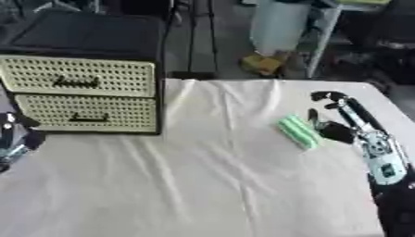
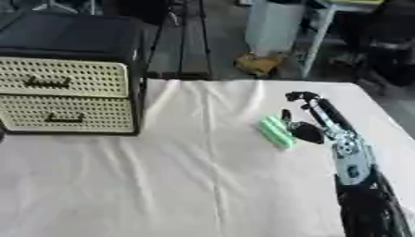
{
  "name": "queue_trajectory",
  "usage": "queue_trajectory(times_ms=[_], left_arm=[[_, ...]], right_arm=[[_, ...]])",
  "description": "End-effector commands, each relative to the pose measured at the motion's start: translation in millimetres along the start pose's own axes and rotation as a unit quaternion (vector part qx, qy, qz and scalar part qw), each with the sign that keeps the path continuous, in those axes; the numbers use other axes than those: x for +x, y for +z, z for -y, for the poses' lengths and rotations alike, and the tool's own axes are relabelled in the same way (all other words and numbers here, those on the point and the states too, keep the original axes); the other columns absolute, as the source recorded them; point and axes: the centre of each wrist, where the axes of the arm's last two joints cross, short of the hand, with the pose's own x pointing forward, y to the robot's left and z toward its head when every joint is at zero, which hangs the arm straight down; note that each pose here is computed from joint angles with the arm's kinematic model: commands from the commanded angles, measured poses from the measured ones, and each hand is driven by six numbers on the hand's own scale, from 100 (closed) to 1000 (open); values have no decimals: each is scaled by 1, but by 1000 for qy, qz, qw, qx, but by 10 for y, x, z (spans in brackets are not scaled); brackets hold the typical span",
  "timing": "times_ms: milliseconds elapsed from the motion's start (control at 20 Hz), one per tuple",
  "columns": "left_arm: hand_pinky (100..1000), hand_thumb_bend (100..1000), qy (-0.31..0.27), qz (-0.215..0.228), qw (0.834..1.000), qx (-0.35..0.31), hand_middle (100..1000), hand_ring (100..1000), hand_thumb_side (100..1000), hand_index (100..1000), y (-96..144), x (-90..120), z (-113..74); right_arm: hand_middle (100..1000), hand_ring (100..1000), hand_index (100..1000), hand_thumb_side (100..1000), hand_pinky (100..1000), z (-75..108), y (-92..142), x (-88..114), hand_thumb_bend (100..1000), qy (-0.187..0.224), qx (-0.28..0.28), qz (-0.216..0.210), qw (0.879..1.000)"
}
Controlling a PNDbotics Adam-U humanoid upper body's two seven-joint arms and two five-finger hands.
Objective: Pick up objects from table and place into drawer.
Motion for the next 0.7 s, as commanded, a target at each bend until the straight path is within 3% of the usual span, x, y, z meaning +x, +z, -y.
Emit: queue_trajectory(times_ms=[50,150,350,700], left_arm=[[100,768,-115,-20,992,35,100,100,1000,663,-88,83,-178],[100,773,-178,-29,983,32,100,100,1000,672,-192,126,-178],[100,726,-246,-26,969,-9,100,100,1000,709,-425,139,-155],[100,660,-246,-24,965,-94,100,100,1000,732,-799,42,-18]], right_arm=[[778,972,873,341,824,164,-24,14,100,14,-12,8,1000],[778,972,873,340,824,154,-29,22,100,13,-11,9,1000],[778,971,873,341,825,142,-38,32,100,13,-9,11,1000],[778,972,874,344,825,119,-40,30,100,12,-5,13,1000]])
